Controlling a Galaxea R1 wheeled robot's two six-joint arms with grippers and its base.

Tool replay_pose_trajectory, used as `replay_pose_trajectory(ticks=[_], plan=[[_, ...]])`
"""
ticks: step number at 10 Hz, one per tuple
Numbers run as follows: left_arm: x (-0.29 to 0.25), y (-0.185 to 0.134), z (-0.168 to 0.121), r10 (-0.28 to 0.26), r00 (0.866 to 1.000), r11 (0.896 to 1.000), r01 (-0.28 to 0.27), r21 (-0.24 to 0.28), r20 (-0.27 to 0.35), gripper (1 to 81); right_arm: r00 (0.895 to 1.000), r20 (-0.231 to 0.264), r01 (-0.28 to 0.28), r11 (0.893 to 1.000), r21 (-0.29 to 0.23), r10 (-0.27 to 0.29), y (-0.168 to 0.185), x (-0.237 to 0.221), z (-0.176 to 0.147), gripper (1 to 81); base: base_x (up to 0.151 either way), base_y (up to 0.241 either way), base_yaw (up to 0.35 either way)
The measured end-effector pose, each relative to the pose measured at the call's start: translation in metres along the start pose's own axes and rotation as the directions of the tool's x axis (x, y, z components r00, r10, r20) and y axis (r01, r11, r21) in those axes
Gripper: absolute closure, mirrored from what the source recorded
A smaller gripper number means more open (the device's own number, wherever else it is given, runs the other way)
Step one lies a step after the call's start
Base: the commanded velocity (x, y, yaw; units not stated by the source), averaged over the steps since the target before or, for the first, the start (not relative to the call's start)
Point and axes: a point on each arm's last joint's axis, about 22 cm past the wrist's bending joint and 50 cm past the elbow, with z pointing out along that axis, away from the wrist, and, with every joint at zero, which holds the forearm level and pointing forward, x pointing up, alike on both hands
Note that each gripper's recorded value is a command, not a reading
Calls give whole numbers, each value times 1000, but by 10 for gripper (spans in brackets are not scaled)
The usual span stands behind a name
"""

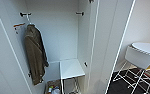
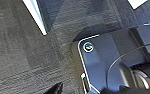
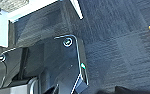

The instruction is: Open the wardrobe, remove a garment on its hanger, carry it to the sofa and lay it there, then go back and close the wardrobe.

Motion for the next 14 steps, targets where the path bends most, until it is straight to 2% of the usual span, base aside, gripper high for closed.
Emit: replay_pose_trajectory(ticks=[1, 2, 3, 4, 5, 6, 7, 8, 9, 10, 12, 13, 14], plan=[[-2, -40, -24, -47, 999, 998, 47, 48, -13, 10, 998, -66, 5, 999, -34, -7, 27, 48, -10, 10, 0, 0, 0], [1, -73, -48, -108, 993, 990, 111, 86, -38, 10, 990, -144, 1, 998, -67, -11, 49, 98, -19, 10, 0, 0, 0], [7, -109, -73, -168, 983, 976, 176, 129, -71, 10, 984, -180, -7, 995, -95, -10, 64, 123, -25, 10, 0, 0, 0], [14, -152, -105, -240, 963, 949, 259, 182, -120, 10, 978, -208, -22, 991, -134, -6, 82, 146, -31, 10, 0, 0, 0], [22, -200, -145, -331, 924, 899, 371, 233, -194, 10, 965, -261, -47, 983, -179, -2, 106, 188, -45, 10, 0, 0, 0], [30, -235, -177, -439, 855, 828, 504, 246, -277, 10, 940, -341, -83, 976, -202, 9, 124, 244, -67, 10, 0, 0, 0], [42, -253, -192, -514, 787, 767, 599, 227, -340, 10, 921, -389, -107, 973, -206, 19, 133, 275, -81, 10, 0, 0, 0], [70, -257, -195, -559, 733, 732, 655, 184, -387, 10, 879, -474, -170, 963, -210, 52, 152, 328, -113, 10, 0, 0, 0], [117, -258, -202, -565, 698, 728, 673, 133, -439, 10, 842, -535, -212, 954, -209, 70, 166, 368, -142, 10, 0, 0, 0], [167, -264, -218, -567, 659, 722, 686, 87, -493, 10, 809, -582, -243, 949, -203, 83, 174, 400, -165, 10, 0, 0, 0], [257, -272, -261, -557, 605, 728, 686, 17, -568, 10, 713, -685, -318, 939, -130, 146, 171, 481, -213, 10, 0, 0, 0], [296, -257, -268, -569, 591, 736, 676, -34, -572, 10, 669, -716, -355, 932, -74, 199, 164, 508, -227, 10, 0, 0, 0], [332, -234, -269, -578, 595, 751, 655, -80, -559, 10, 637, -727, -390, 921, -16, 257, 155, 525, -232, 10, 0, 0, 0]])
